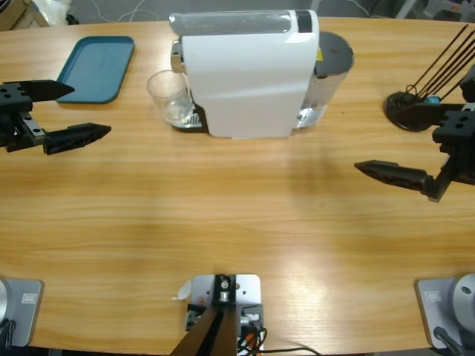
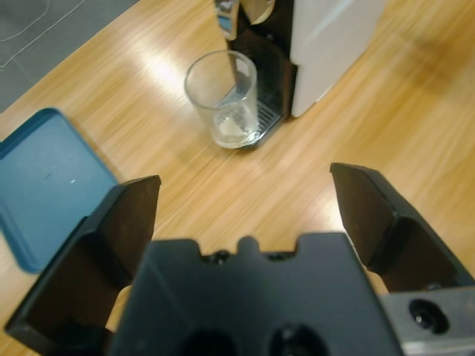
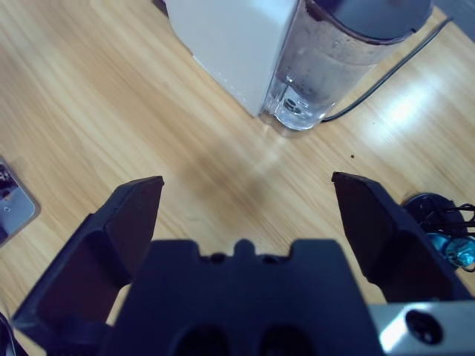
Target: Pour coffee
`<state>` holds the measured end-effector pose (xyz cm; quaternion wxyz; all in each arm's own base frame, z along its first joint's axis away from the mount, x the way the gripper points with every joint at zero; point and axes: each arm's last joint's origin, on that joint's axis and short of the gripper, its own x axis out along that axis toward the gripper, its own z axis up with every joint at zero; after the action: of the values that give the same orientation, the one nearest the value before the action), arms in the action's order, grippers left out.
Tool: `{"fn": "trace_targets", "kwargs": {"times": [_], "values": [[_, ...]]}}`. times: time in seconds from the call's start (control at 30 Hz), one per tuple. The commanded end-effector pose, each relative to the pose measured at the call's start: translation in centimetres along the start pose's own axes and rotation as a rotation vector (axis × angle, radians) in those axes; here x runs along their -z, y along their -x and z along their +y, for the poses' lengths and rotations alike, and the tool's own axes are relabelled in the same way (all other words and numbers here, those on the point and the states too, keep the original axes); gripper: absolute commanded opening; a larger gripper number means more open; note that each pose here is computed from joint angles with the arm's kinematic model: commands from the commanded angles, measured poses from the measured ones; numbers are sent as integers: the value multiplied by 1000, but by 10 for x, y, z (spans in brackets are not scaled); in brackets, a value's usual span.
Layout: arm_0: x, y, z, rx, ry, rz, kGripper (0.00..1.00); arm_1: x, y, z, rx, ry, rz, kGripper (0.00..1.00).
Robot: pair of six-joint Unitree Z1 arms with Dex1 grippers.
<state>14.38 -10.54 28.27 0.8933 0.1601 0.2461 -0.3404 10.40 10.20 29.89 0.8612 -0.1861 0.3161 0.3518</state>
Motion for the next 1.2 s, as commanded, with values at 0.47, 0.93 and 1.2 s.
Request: {"fn": "trace_targets", "kwargs": {"times": [0.47, 0.93, 1.2], "values": [[22, -9, -1, -86, -6, 66, 977, 19, -11, 7, -36, -38, -11, 1000], [22, -11, 0, -92, -9, 69, 977, 19, -17, 8, -42, -36, 12, 1000], [22, -11, 0, -92, -9, 69, 977, 19, -17, 9, -43, -36, 15, 1000]]}}
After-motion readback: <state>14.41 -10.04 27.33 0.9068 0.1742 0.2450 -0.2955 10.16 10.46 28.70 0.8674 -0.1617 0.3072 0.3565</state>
